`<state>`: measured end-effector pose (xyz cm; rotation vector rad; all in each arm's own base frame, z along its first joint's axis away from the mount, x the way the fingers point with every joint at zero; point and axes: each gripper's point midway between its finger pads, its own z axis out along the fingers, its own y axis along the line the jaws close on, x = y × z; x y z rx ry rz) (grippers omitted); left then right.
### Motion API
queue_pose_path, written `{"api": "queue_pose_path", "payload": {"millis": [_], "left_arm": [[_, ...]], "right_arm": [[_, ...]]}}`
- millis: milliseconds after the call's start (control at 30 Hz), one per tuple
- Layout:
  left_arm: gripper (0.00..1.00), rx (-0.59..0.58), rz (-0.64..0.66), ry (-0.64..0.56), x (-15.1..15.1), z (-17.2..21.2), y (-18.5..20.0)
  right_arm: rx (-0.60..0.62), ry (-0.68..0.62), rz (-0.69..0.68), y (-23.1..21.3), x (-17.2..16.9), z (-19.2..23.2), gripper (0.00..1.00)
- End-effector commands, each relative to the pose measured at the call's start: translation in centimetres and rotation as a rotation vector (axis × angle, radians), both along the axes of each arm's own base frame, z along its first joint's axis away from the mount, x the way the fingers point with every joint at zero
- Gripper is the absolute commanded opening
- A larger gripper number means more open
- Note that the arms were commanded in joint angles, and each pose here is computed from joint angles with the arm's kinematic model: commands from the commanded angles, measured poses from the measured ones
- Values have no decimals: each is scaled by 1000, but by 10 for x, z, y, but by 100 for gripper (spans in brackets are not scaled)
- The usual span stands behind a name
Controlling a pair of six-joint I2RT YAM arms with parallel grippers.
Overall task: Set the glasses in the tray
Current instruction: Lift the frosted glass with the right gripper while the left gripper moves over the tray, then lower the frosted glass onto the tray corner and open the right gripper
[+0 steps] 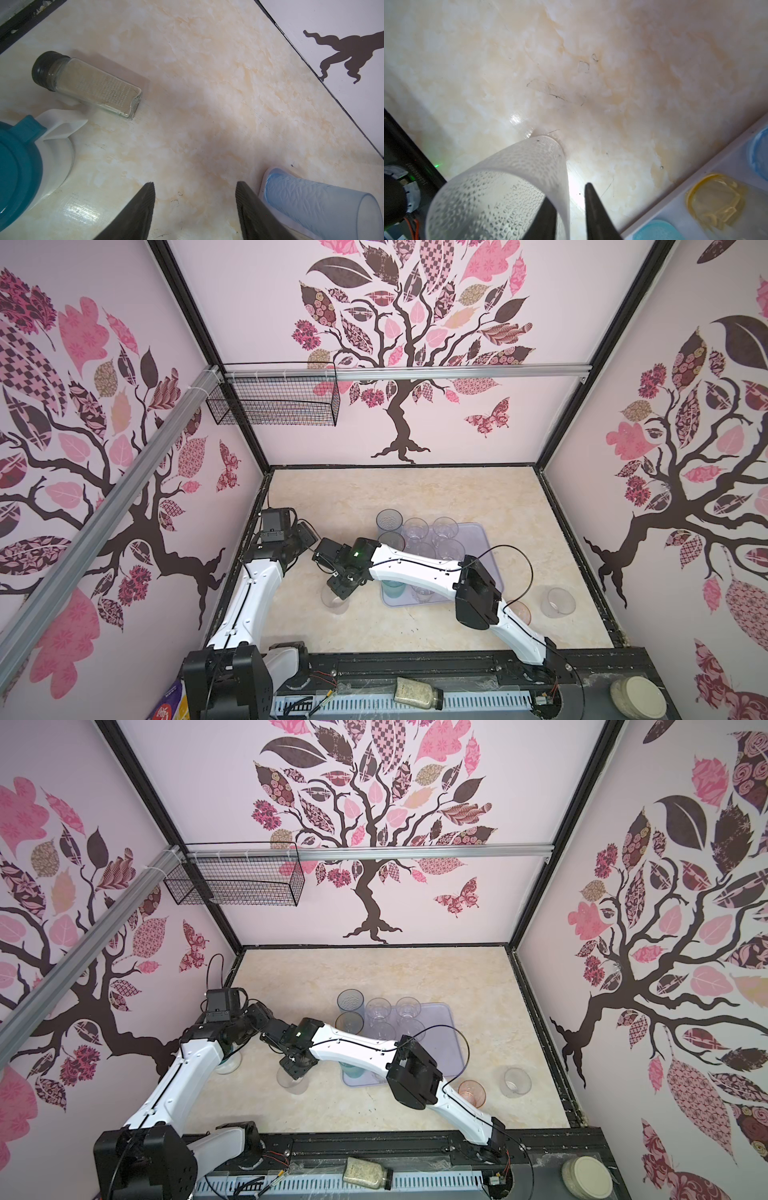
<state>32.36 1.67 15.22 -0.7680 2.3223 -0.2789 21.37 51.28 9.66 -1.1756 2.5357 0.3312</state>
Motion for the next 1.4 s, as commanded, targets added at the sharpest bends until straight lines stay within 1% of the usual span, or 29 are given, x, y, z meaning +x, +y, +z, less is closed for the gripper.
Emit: {"api": "queue_pose_path", "payload": {"millis": [0, 67, 200, 333, 433, 533, 633, 700, 800, 867, 967, 1100, 1200, 1267, 1367], "left_arm": [[66, 15, -5, -35, 1, 19, 2], [66, 14, -16, -44, 1, 29, 0], [66, 12, -43, -75, 3, 54, -3], [66, 0, -91, -95, 5, 73, -11], [66, -22, -115, -123, 7, 87, -17], [66, -7, -146, -148, 8, 105, -23], [65, 57, -192, -169, 10, 121, -33], [66, 110, -230, -184, 12, 129, -43], [66, 144, -282, -217, 17, 139, -58], [66, 167, -331, -235, 21, 139, -74], [65, 233, -438, -283, 24, 136, -112], [67, 332, -576, -379, 20, 126, -167], [67, 335, -629, -389, 17, 114, -187], [67, 331, -629, -379, 18, 104, -188], [67, 360, -630, -368, 17, 94, -184]], "right_arm": [[16, -11, -4, 5, 3, 15, 12], [34, -18, -3, 6, 4, 31, 8], [90, -51, -3, 2, 5, 72, 2], [188, -75, -28, -10, 11, 125, 0], [251, -71, -69, -28, 19, 157, 0], [288, -85, -129, -56, 36, 183, 0], [315, -134, -200, -91, 59, 209, 0], [322, -179, -264, -122, 82, 224, 0], [323, -222, -403, -180, 121, 238, 0], [286, -260, -525, -226, 147, 239, 0], [207, -321, -699, -297, 174, 235, 0], [158, -289, -927, -379, 194, 202, 0], [120, -247, -1040, -415, 197, 167, 0], [75, -218, -1074, -428, 196, 143, 0], [7, -176, -1094, -438, 198, 111, 0]]}}
